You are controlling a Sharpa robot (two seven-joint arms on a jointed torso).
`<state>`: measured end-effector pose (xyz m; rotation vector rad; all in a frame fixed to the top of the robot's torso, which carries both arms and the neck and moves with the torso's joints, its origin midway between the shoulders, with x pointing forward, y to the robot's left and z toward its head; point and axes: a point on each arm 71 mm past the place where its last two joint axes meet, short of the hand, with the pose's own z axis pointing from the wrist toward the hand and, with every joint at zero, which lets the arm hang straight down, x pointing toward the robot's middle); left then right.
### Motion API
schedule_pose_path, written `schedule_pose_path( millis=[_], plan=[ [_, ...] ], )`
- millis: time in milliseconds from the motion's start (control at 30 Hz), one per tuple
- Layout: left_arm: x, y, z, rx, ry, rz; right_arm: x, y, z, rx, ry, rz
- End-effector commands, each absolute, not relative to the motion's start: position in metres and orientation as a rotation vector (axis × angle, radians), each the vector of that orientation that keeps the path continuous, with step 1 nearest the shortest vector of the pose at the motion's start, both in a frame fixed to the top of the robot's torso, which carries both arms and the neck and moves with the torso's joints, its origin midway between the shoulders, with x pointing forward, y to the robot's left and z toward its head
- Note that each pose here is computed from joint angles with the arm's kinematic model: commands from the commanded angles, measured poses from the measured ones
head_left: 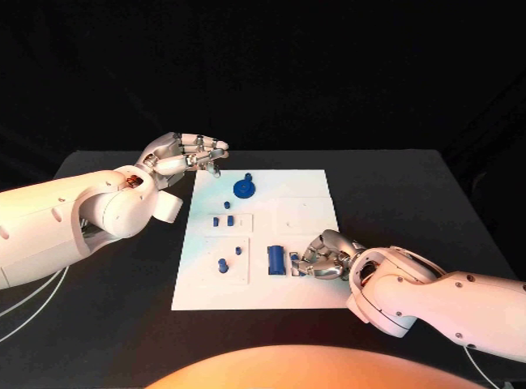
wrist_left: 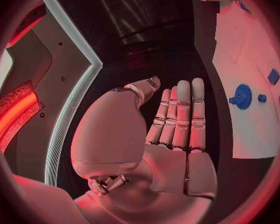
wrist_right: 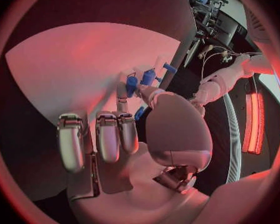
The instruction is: Assemble the parts on the task board
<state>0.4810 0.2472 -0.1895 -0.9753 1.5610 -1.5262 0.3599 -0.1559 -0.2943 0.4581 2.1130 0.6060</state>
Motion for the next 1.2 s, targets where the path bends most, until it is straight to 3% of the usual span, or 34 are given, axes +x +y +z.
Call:
schedule_pose_path(
  millis=[33,1200],
  plan=[
    [0.4805,0.2453,-0.1888,-0.974,1.564,-1.543,0.3590,-0.1548,-0.2943,0.447,2.114,0.621],
    [0.4804,0.2461,-0.1891,-0.977,1.567,-1.539,0.3598,-0.1576,-0.2939,0.426,2.132,0.652]
  ],
)
